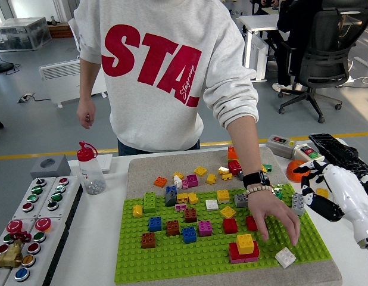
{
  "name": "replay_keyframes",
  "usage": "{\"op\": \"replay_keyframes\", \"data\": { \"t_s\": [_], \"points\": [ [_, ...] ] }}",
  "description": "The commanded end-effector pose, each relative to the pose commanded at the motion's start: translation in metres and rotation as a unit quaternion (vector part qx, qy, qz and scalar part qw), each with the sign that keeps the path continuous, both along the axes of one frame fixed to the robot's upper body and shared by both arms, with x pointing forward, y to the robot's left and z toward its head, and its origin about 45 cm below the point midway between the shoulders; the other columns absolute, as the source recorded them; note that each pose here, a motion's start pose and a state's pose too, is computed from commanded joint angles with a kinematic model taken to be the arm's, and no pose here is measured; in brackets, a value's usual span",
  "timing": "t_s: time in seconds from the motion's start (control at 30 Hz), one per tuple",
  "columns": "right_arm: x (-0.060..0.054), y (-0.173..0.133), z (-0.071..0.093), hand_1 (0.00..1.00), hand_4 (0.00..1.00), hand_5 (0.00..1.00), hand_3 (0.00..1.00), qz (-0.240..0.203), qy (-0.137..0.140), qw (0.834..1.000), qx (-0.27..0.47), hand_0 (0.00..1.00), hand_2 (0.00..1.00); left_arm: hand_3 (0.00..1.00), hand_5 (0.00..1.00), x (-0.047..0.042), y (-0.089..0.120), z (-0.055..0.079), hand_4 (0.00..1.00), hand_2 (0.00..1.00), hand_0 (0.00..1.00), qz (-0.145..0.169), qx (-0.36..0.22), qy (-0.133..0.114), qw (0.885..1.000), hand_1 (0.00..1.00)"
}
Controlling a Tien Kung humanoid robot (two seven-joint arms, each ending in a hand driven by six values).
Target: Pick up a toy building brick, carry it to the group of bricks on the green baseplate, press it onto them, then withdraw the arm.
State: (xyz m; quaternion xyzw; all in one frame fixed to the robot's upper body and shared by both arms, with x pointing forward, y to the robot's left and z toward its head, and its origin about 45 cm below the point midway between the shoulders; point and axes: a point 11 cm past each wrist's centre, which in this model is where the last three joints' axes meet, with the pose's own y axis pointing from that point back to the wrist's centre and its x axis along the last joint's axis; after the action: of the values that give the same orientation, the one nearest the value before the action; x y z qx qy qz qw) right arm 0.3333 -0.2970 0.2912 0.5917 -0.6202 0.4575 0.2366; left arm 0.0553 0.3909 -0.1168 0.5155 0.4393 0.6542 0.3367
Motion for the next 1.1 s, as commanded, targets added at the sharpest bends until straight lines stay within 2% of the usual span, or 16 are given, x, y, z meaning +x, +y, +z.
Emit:
{"op": "replay_keyframes", "data": {
  "t_s": [1.1],
  "points": [
    [0.0013,0.0002,0.0032,0.527,0.316,0.058,0.575,0.001,-0.003,1.000,0.001,0.450,0.582,0.442,0.998,0.0048,0.0007,0.0008,0.242,0.566,0.664,-0.001,0.001,-0.005,1.000,0.612]
  ]
}}
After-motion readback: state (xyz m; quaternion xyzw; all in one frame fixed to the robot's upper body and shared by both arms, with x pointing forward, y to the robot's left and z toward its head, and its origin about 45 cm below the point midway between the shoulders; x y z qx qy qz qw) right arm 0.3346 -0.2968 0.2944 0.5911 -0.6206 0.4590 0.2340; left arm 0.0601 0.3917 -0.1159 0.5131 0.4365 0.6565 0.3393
